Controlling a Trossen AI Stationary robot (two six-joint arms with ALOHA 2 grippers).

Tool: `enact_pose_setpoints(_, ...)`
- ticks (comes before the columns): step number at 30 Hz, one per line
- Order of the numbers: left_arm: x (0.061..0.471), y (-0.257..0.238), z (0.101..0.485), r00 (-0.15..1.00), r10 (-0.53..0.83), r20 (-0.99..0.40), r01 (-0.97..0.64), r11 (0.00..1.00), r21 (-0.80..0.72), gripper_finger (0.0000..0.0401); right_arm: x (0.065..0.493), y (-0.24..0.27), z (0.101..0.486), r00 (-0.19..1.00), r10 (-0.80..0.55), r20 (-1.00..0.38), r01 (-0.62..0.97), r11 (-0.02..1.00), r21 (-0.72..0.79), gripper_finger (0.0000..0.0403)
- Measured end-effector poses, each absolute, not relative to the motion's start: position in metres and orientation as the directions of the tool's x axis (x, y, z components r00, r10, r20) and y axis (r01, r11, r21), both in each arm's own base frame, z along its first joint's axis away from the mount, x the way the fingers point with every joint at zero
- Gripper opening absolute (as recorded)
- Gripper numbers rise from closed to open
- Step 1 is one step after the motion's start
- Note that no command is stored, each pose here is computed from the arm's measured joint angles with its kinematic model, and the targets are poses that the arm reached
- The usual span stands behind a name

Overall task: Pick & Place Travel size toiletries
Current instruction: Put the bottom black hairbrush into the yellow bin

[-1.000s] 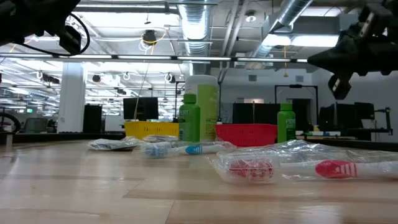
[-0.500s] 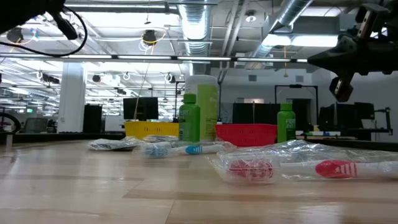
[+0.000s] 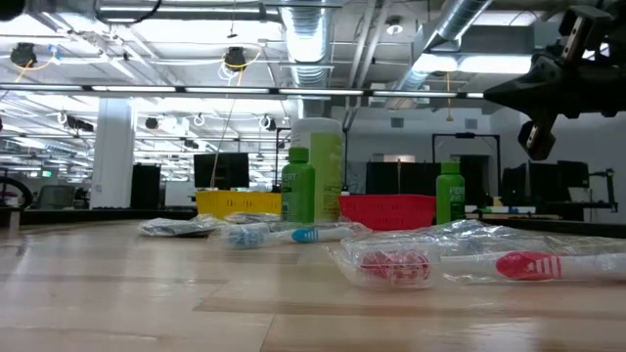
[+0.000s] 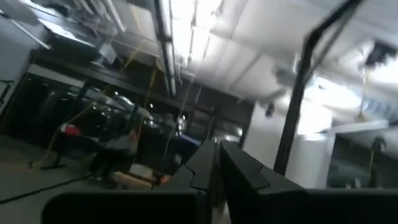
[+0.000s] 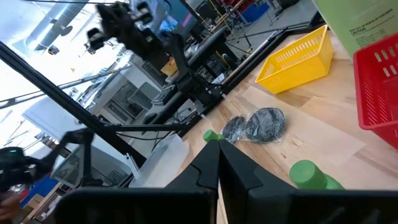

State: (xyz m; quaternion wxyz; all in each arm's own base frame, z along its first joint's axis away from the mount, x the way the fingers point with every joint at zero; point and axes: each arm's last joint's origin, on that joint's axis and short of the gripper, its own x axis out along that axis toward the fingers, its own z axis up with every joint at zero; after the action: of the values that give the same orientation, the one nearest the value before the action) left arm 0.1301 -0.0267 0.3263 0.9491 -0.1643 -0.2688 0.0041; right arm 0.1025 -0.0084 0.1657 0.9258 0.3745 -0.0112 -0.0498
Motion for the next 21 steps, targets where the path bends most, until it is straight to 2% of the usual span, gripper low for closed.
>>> enact_pose_setpoints(5,0.177,-0.046,0.368,0.857,-0.101,0.505,0.196,0.971,-0.138,0.0083,0.103,-0.008,0.166,0.995,-0.101,-0.017,0.082,0.694,0.715,0.0)
enact_pose_setpoints(8,0.2,-0.054,0.387,0.868,-0.165,0.469,0.22,0.973,-0.064,0.0126,0.103,-0.008,0.166,0.995,-0.101,-0.017,0.081,0.675,0.733,0.0)
enact_pose_setpoints(10,0.212,-0.057,0.39,0.924,-0.177,0.339,0.208,0.976,-0.057,0.0156,0.103,-0.008,0.166,0.995,-0.101,-0.017,0.08,0.674,0.734,0.0)
enact_pose_setpoints(12,0.218,-0.055,0.384,0.983,-0.133,0.13,0.145,0.985,-0.09,0.0182,0.103,-0.008,0.166,0.995,-0.101,-0.017,0.08,0.675,0.734,0.0)
enact_pose_setpoints(14,0.22,-0.05,0.373,0.994,-0.058,-0.095,0.044,0.988,-0.147,0.0202,0.103,-0.008,0.166,0.995,-0.101,-0.017,0.08,0.675,0.734,0.0)
enact_pose_setpoints(17,0.218,-0.04,0.353,0.94,0.04,-0.338,-0.118,0.97,-0.214,0.0218,0.103,-0.008,0.166,0.995,-0.101,-0.017,0.08,0.675,0.733,0.0)
enact_pose_setpoints(21,0.217,-0.034,0.321,0.823,0.089,-0.561,-0.235,0.953,-0.193,0.0225,0.103,-0.008,0.166,0.995,-0.101,-0.017,0.081,0.675,0.733,0.0)
